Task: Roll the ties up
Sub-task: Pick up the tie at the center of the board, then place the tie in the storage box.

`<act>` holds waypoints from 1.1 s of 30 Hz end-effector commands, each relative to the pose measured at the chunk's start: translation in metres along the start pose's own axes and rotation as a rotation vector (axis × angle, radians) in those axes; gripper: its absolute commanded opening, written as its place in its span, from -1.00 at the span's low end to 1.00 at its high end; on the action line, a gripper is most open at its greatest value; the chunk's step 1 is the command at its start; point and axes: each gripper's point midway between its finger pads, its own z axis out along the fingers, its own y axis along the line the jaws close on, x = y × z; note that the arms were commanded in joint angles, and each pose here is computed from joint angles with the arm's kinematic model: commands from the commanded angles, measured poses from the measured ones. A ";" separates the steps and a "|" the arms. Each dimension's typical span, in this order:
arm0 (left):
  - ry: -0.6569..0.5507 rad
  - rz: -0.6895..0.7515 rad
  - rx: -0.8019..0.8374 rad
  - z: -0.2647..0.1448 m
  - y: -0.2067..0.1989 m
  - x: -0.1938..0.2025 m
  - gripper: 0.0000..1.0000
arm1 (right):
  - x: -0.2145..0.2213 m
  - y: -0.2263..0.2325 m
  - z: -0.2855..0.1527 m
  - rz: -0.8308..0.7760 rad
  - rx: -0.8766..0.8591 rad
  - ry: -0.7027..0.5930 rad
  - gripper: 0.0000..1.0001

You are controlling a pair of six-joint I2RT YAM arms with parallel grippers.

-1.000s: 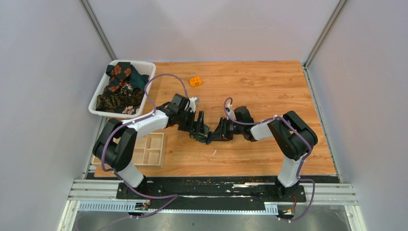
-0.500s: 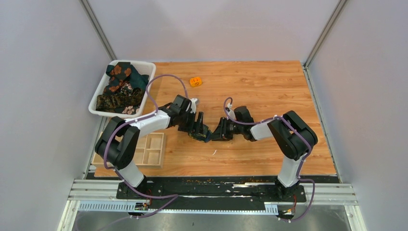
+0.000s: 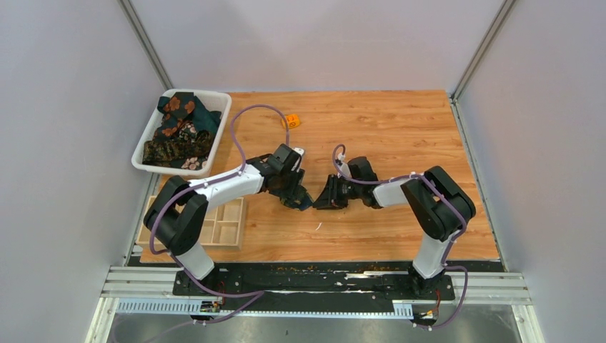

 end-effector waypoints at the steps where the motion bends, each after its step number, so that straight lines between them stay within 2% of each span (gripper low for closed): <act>1: 0.000 0.053 -0.217 -0.024 0.028 -0.006 -0.06 | -0.015 0.003 -0.015 -0.070 0.050 -0.050 -0.53; 11: 0.000 0.083 -0.432 -0.076 0.064 -0.007 -0.08 | -0.018 -0.006 -0.027 -0.082 0.087 -0.074 -0.53; 25: 0.004 0.047 -0.633 -0.132 0.104 0.020 -0.06 | -0.019 -0.016 -0.029 -0.070 0.101 -0.073 -0.54; 33: -0.004 0.011 -0.684 -0.155 0.118 0.035 -0.02 | -0.018 -0.020 -0.030 -0.068 0.107 -0.071 -0.54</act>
